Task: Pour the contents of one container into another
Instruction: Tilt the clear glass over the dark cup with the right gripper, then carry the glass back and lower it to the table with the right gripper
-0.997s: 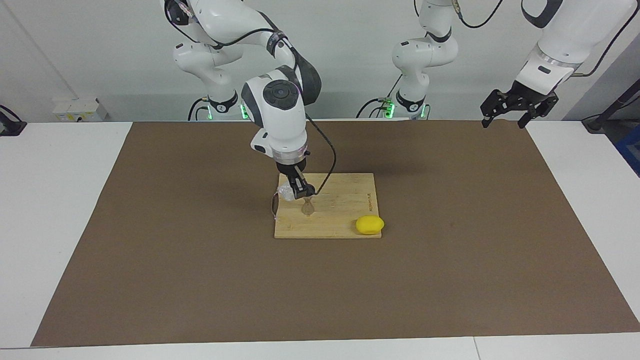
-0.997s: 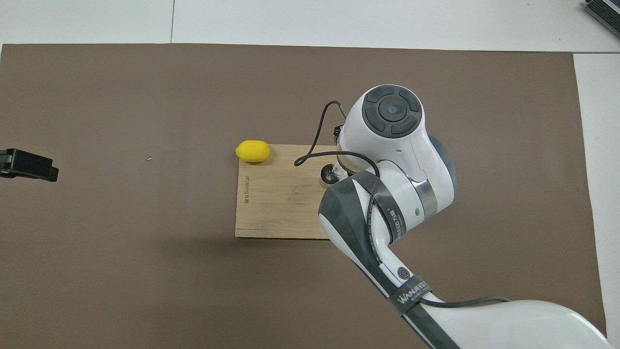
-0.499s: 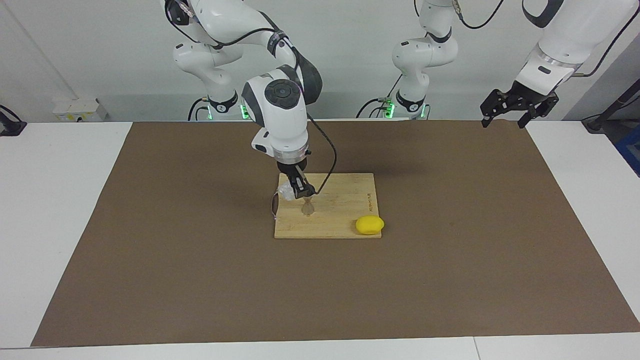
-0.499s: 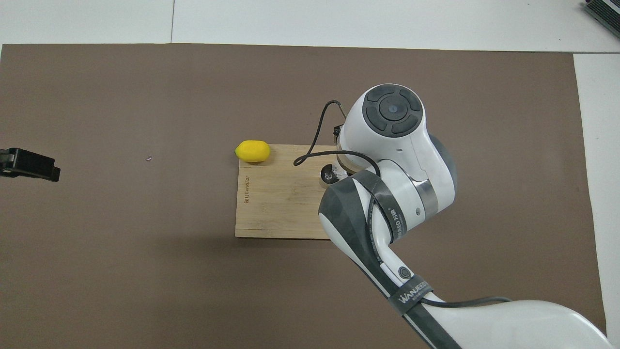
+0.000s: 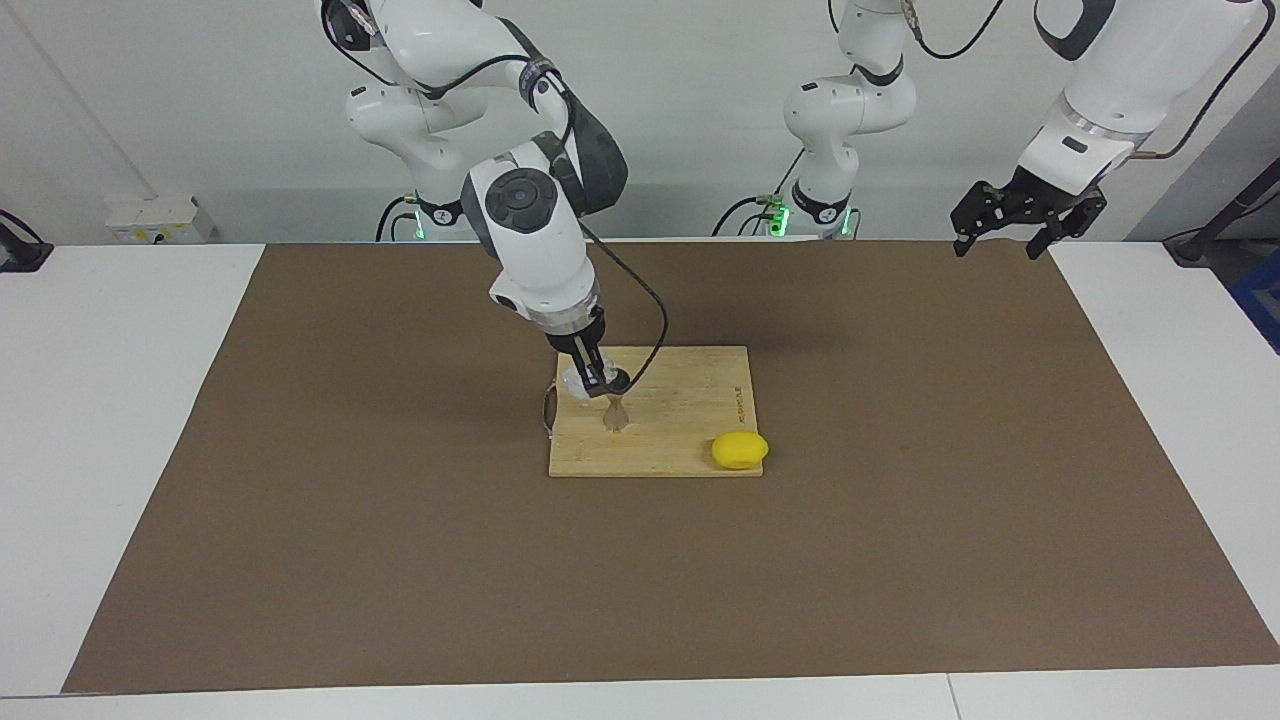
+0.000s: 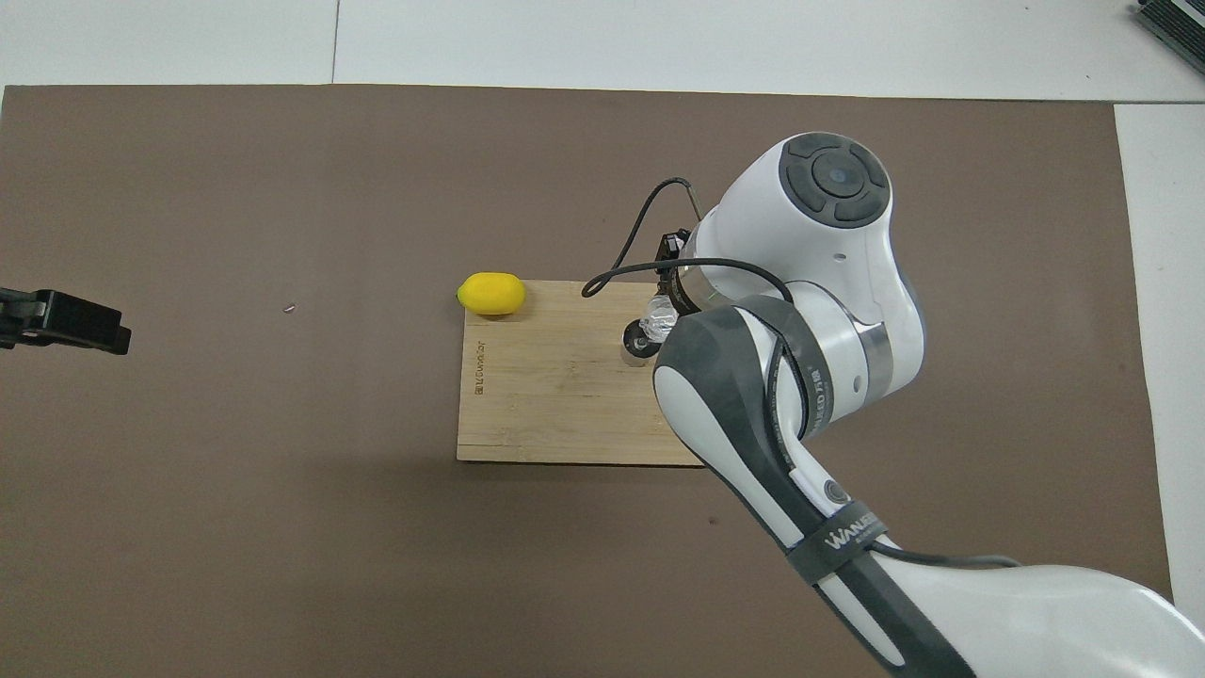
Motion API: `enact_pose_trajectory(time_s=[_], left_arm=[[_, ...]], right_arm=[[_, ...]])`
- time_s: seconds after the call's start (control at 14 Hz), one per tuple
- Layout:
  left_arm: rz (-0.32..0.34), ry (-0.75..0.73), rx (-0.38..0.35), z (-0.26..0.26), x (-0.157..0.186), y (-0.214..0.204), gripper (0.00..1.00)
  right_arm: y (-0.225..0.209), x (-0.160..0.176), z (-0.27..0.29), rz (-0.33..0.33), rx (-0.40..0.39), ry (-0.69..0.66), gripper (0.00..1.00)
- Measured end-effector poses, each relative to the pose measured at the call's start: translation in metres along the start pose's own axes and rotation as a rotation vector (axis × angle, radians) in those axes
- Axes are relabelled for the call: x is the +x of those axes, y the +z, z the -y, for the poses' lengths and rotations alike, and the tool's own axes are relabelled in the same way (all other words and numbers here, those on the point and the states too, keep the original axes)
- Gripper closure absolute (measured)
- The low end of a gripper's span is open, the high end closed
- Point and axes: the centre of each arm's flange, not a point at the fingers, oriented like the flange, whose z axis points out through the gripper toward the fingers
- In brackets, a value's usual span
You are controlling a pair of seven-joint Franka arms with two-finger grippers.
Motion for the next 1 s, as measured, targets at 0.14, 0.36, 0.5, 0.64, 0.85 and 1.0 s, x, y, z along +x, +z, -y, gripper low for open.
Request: enact_pose_trajectory(time_s=[0.14, 0.36, 0.5, 0.64, 0.85, 1.0], left_arm=[[0.000, -0.001, 0.000, 0.001, 0.000, 0.000, 0.00], [0.000, -0.001, 0.000, 0.001, 0.000, 0.000, 0.00], [0.001, -0.001, 0.000, 0.001, 0.000, 0.000, 0.00], [0.001, -0.001, 0.000, 0.001, 0.000, 0.000, 0.00], [0.001, -0.001, 0.000, 0.001, 0.000, 0.000, 0.00], [0.001, -0.001, 0.000, 0.001, 0.000, 0.000, 0.00]], right_arm=[[-0.003, 0.010, 0.003, 0.041, -0.002, 0.036, 0.49], [-0.004, 0.028, 0.006, 0.120, -0.009, 0.075, 0.49], [0.000, 0.054, 0.008, 0.182, -0.017, 0.086, 0.49], [0.011, 0.088, 0.008, 0.265, -0.017, 0.100, 0.49], [0.036, 0.153, -0.002, 0.390, -0.010, 0.106, 0.49], [0.058, 0.205, -0.016, 0.453, 0.001, 0.088, 0.49]])
